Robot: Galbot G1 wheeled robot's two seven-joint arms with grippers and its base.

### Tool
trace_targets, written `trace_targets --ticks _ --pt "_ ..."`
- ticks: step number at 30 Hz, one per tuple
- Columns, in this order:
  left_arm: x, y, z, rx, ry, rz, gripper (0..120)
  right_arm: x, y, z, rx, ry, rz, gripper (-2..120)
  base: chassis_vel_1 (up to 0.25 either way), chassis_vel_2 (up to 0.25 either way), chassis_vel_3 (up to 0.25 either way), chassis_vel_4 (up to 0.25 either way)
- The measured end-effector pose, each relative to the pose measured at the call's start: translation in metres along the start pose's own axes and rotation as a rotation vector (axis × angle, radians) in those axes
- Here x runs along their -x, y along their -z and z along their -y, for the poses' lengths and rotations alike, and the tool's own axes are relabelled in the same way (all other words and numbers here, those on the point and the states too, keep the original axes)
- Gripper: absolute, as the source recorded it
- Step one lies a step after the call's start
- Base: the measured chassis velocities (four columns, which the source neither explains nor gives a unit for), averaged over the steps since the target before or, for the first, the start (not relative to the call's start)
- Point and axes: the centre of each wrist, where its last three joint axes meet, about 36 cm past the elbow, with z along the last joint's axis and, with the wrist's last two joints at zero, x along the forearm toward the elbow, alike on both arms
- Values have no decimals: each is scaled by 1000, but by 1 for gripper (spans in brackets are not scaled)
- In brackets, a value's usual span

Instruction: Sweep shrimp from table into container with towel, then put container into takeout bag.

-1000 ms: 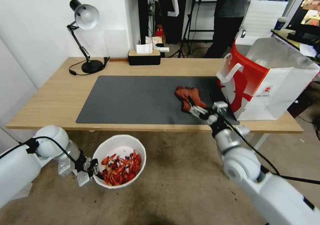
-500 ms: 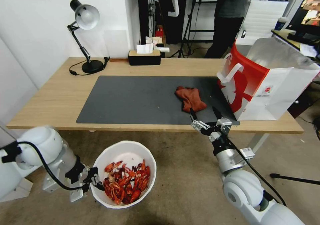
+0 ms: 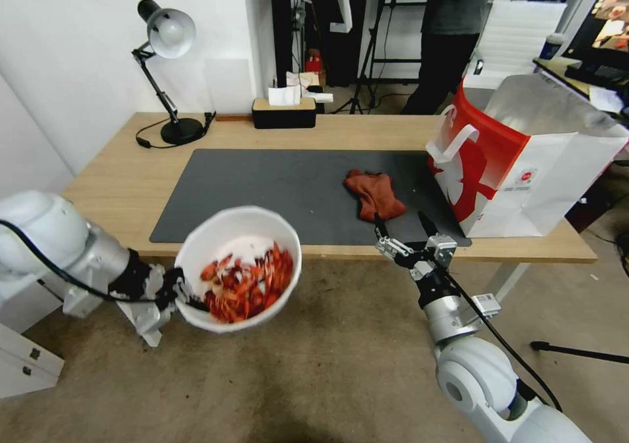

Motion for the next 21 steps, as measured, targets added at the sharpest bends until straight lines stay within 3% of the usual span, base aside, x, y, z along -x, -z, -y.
trace_targets --ticks 8,21 --pt "-10 -7 -5 -10 38 -11 0 -71 -37 -15 -28 -83 4 100 0 0 0 0" --pt "-4 -11 -14 19 22 -12 0 -127 -90 -12 -68 -113 -46 100 0 0 0 0"
